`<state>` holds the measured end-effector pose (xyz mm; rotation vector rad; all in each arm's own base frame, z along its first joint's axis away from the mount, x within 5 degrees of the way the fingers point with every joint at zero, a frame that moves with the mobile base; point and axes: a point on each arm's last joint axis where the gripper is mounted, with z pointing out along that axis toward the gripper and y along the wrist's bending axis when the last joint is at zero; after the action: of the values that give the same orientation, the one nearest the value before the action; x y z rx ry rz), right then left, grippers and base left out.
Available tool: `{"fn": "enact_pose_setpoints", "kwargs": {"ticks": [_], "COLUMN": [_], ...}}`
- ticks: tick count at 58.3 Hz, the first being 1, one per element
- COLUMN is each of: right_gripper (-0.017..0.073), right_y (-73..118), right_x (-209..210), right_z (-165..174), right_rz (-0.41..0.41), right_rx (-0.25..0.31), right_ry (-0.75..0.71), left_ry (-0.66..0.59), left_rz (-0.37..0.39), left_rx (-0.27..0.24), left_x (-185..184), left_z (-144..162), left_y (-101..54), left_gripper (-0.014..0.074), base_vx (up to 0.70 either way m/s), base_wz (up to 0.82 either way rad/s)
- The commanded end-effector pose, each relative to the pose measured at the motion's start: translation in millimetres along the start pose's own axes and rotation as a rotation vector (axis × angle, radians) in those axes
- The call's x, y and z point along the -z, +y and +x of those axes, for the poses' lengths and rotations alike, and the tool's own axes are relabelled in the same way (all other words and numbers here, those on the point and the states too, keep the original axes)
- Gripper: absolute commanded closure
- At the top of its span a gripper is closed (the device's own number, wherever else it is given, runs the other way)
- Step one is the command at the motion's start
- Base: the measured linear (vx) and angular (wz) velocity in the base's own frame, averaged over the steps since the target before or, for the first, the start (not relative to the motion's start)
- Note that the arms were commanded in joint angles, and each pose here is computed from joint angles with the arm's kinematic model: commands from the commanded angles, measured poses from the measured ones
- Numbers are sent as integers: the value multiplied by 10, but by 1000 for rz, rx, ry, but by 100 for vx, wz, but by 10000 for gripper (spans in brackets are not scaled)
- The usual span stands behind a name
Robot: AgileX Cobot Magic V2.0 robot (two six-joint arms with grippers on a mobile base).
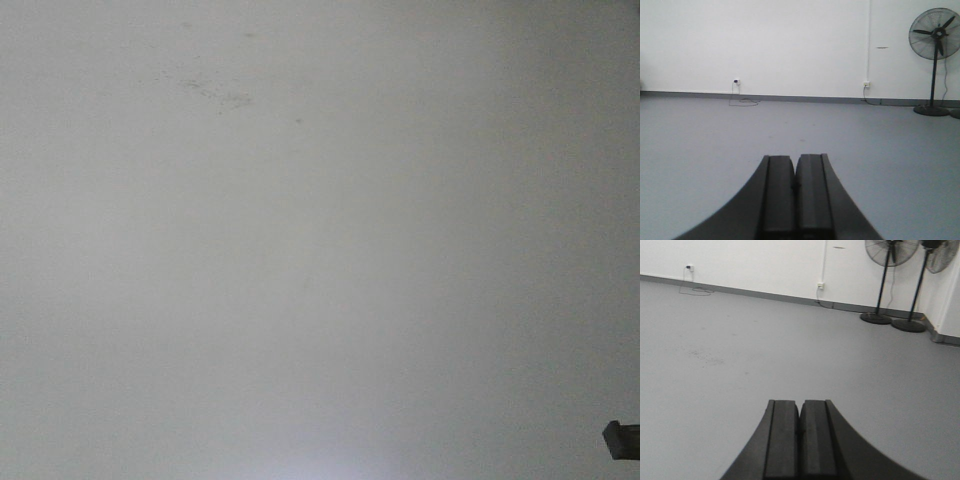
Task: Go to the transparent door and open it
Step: 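Drive the base across the grey floor, turning toward the glass door, then drive forward onto the wooden platform up to the glass sliding door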
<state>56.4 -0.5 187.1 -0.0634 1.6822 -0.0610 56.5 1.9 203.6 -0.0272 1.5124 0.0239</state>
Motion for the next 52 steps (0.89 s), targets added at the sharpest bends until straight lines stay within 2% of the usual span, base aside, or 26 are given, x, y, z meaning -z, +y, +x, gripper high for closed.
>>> {"fn": "enact_pose_setpoints", "kwargs": {"ticks": [1,26,52], "right_gripper": [564,564,564], "right_y": [-2,-2,-2], "right_x": [4,4,4], "right_z": [-36,-36,-36], "right_rz": [7,7,7], "right_rx": [11,10,10], "right_ry": [-80,-80,-80], "left_ry": [-52,-52,-52], "left_rz": [10,10,10], "left_rx": [12,12,12], "left_x": [-3,-3,-3], "left_z": [32,32,32], "left_y": [-7,-7,-7], "left_gripper": [599,599,599], "base_vx": [72,74,75], "base_wz": [30,43,73]}}
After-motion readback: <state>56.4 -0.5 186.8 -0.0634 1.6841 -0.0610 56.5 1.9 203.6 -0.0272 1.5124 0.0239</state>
